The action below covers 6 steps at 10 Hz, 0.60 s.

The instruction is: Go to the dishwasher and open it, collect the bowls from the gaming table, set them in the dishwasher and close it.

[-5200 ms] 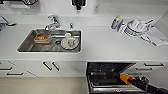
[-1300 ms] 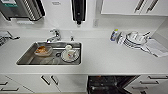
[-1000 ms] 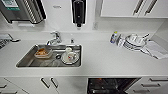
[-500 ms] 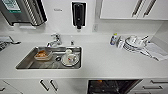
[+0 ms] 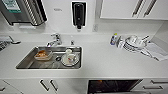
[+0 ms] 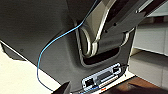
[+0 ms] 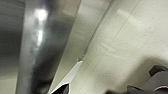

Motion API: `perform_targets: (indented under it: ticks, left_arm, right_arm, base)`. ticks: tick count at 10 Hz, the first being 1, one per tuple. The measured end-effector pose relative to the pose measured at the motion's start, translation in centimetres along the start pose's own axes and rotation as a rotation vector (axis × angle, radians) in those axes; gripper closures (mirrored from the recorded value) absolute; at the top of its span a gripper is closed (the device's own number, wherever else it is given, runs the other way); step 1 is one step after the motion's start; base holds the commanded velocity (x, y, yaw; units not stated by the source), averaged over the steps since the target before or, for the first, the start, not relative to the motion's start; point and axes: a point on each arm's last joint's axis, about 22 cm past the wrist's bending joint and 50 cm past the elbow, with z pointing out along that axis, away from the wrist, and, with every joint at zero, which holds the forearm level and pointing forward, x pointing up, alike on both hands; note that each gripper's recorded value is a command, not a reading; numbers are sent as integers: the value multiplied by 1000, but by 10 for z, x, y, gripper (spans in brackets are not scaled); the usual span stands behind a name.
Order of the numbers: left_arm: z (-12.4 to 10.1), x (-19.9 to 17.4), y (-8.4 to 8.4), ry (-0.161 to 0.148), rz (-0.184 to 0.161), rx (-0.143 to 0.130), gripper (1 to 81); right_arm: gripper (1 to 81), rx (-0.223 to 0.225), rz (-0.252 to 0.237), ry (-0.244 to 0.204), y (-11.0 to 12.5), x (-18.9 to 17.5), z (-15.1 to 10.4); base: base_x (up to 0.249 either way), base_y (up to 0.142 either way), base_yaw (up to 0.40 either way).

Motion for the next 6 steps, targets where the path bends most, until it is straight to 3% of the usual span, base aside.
perform_targets:
  ticks: [1, 2, 6]
  left_arm:
    - [0, 0, 0, 0, 0, 0, 10]
    - [1, 0, 2, 0, -1, -3, 10]
    - [2, 3, 6, 3, 0, -7, 10]
  right_arm:
    - [10, 37, -1, 9, -9, 4, -2]
    - [10, 23, -8, -1, 2, -3, -8]
    - [10, -137, -155, -72, 104, -52, -29]
  base:
    - [0, 0, 0]
    - [0, 0, 0]
    - [0, 0, 0]
